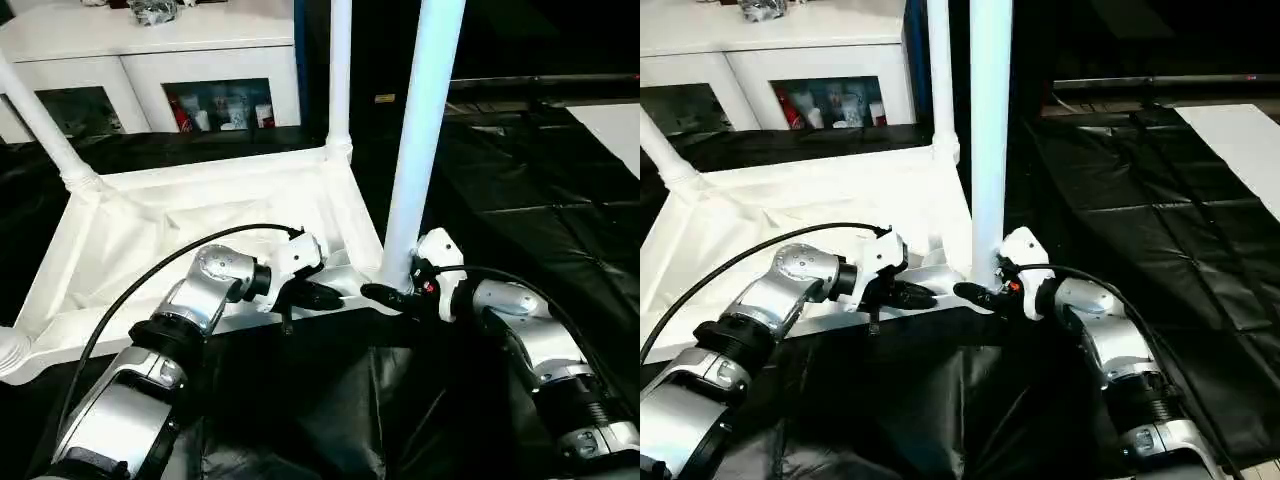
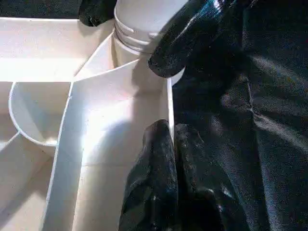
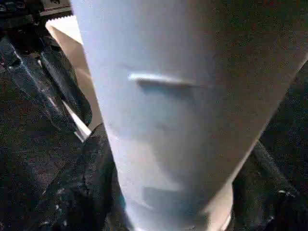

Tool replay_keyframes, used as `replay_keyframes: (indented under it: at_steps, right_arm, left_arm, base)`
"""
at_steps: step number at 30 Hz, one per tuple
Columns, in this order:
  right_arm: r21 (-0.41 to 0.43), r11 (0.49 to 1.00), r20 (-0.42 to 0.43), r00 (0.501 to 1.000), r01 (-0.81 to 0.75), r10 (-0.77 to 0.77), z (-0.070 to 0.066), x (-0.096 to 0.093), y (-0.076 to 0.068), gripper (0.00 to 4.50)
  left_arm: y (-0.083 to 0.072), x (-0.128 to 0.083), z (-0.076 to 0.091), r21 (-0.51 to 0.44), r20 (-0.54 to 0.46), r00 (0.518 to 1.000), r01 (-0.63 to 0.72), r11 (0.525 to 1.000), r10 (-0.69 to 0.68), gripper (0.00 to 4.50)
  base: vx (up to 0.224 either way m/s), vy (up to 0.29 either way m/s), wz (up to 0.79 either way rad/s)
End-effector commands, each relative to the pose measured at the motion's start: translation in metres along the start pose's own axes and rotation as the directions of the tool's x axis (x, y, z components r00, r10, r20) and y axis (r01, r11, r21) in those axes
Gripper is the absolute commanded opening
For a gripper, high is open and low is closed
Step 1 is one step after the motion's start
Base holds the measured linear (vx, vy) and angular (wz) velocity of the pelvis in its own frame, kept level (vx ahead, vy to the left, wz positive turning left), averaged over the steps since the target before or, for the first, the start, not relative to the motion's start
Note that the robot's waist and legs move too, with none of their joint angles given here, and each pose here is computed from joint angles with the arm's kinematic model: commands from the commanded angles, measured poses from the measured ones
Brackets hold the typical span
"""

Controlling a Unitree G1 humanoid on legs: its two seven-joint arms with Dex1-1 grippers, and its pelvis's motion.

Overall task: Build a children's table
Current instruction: Rotate leg to tighten

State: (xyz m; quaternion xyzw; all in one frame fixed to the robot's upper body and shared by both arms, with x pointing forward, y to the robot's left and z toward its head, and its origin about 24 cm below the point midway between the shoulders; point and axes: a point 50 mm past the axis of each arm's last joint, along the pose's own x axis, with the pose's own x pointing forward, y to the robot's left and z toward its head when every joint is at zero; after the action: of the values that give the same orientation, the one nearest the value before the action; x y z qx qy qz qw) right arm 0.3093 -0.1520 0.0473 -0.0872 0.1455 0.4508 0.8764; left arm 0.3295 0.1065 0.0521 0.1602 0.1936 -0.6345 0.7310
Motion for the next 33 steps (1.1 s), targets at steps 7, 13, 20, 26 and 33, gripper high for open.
replay_keyframes:
  at_steps: [7, 13, 20, 26, 33]
  right_arm:
    - [0.065, 0.997, -0.005, 0.999, 0.045, -0.045, -0.005, 0.001, -0.002, 2.69]
    - [0.253, 0.864, -0.077, 0.899, 0.436, -0.431, -0.022, 0.02, -0.015, 2.67]
    - [0.32, 0.682, -0.164, 0.748, 0.657, -0.643, -0.017, 0.049, -0.015, 2.67]
    - [0.319, 0.717, -0.085, 0.773, 0.619, -0.629, -0.003, 0.056, -0.013, 3.23]
    - [0.215, 0.772, 0.006, 0.789, 0.599, -0.614, 0.011, 0.045, -0.018, 3.73]
  left_arm:
    - [-0.005, 0.0, -0.002, 0.003, -0.012, 0.999, 0.047, 0.999, -0.047, 0.0]
    - [0.013, 0.013, 0.002, -0.089, -0.04, 0.973, -0.228, 0.969, 0.226, 0.0]
    - [0.025, 0.04, 0.014, -0.18, -0.094, 0.876, -0.482, 0.858, 0.472, 0.0]
    - [0.024, 0.048, 0.019, -0.141, -0.099, 0.871, -0.491, 0.859, 0.482, 0.0]
    - [0.024, 0.044, 0.018, -0.103, -0.064, 0.891, -0.453, 0.885, 0.449, 0.0]
  base:
    - [0.0, 0.0, 0.0]
    - [0.0, 0.0, 0.0]
    - [0.0, 0.0, 0.0]
    - [0.0, 0.0, 0.0]
    - [0.0, 0.0, 0.0]
